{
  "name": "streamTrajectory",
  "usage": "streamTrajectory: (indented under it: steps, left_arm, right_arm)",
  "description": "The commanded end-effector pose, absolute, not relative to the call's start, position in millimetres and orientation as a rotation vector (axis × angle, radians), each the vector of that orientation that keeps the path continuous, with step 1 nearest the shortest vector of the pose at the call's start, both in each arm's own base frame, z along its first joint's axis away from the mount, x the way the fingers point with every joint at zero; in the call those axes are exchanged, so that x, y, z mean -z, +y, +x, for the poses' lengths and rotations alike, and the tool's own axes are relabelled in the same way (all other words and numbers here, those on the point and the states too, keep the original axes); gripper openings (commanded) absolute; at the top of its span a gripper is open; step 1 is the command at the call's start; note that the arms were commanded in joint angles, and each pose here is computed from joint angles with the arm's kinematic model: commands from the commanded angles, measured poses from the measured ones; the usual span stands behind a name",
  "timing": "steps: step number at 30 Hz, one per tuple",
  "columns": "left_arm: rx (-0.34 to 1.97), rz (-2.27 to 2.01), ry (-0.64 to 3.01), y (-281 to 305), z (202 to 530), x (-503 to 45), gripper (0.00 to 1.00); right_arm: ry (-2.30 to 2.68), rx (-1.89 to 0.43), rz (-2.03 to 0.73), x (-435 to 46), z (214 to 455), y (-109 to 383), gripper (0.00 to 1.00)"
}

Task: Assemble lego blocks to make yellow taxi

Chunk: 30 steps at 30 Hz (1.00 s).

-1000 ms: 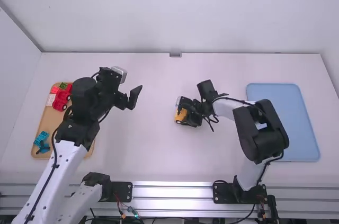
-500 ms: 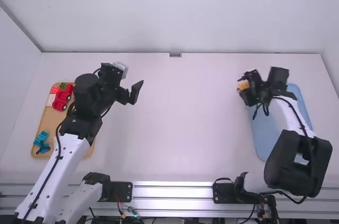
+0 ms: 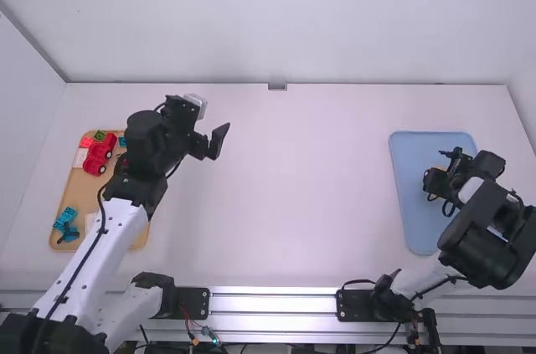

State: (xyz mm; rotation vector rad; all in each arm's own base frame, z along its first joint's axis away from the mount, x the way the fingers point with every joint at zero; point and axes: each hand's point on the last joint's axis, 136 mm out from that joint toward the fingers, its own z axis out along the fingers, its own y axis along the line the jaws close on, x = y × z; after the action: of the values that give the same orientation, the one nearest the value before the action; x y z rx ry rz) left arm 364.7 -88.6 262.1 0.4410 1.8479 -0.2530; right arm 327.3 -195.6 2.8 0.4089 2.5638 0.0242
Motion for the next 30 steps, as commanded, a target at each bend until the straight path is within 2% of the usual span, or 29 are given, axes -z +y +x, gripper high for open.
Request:
streamTrajectory:
  steps: [1, 3, 9, 13, 19, 20, 22, 28, 30]
  left_arm:
    - [0.252, 0.432, 1.845, -88, 365, -263, 1.00]
    - [0.251, 0.433, 1.841, -88, 363, -265, 0.99]
    - [0.249, 0.433, 1.829, -88, 357, -271, 0.99]
    - [0.217, 0.412, 1.803, -82, 347, -285, 1.00]
    - [0.203, 0.347, 1.767, -77, 323, -307, 0.99]
    - [0.203, 0.348, 1.766, -77, 322, -307, 0.99]
    - [0.203, 0.353, 1.744, -77, 310, -316, 0.99]
    - [0.239, 0.289, 1.676, -71, 282, -341, 0.99]
    - [0.257, 0.275, 1.632, -71, 267, -354, 0.99]
  right_arm:
    - [2.547, -0.046, 0.467, -4, 328, -197, 0.66]
    - [2.547, -0.048, 0.467, -4, 328, -197, 0.98]
    - [2.552, -0.019, 0.601, -7, 323, -197, 0.99]
    - [2.550, 0.045, 0.556, -32, 324, -187, 0.99]
    - [2.363, 0.043, 0.436, -120, 343, -145, 0.98]
    - [2.357, 0.044, 0.429, -123, 343, -144, 0.98]
    - [2.276, 0.030, 0.313, -162, 347, -114, 0.99]
    - [2.100, -0.013, 0.081, -232, 339, -48, 0.99]
    - [2.013, -0.044, -0.001, -260, 330, -22, 0.98]
